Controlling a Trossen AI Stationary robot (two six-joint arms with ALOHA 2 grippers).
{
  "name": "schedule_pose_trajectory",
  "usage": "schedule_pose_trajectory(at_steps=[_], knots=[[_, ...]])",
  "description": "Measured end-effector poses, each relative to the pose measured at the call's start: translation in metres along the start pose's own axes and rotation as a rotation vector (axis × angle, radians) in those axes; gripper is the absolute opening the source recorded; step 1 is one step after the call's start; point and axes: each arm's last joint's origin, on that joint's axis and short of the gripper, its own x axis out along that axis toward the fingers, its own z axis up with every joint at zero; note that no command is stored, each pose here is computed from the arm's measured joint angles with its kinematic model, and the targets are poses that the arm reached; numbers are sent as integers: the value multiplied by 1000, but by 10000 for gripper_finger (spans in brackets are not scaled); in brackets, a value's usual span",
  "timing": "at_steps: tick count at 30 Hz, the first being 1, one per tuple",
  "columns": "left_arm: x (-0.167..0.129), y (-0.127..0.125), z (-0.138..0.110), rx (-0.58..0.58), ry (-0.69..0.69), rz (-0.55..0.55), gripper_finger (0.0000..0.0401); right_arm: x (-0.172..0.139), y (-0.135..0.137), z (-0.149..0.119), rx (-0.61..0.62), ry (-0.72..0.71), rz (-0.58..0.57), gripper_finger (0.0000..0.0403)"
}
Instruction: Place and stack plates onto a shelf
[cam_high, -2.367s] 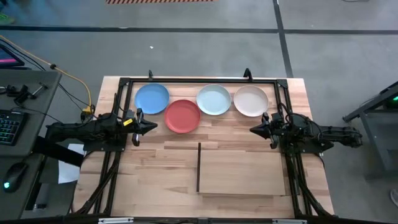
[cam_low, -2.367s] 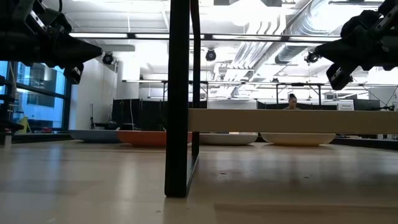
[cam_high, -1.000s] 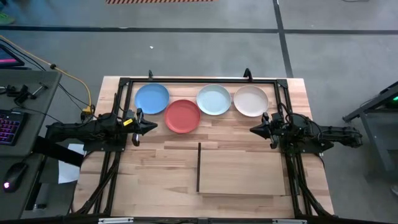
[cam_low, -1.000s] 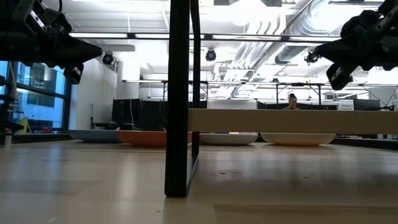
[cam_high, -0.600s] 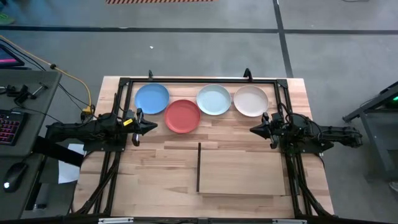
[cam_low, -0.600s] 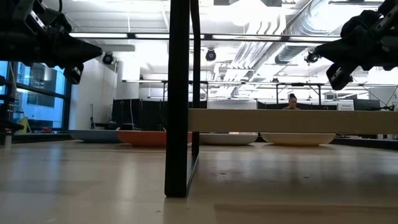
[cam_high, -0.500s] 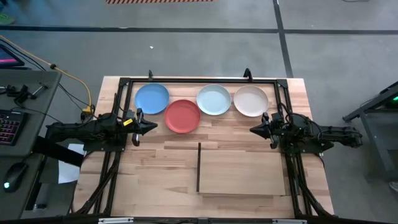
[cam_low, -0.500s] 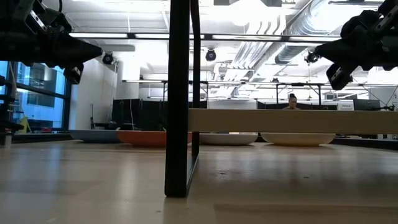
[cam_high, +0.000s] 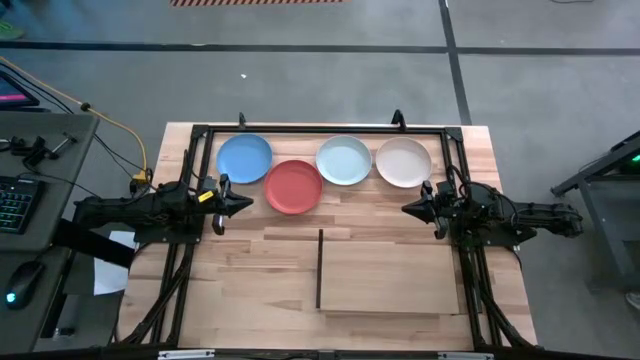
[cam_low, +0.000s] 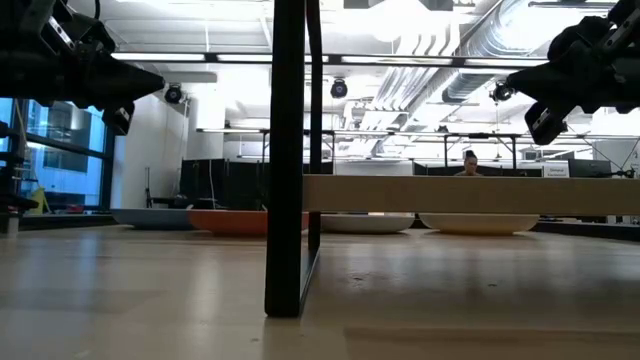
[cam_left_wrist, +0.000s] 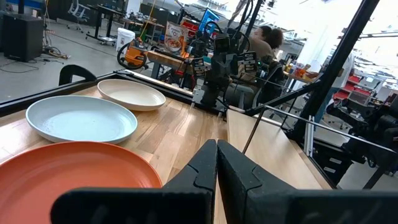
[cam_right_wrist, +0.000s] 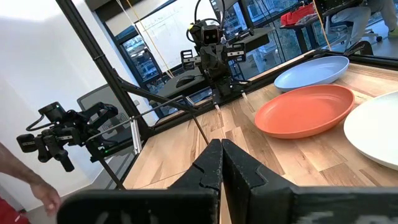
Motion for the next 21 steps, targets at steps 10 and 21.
schedule_pose_trajectory(at_steps=[10, 21], knots=[[0, 0, 0, 0, 0, 0, 3, 0, 0, 0, -3, -2, -2, 0], [0, 0, 0, 0, 0, 0, 3, -12, 8, 45, 371, -599, -133, 0]])
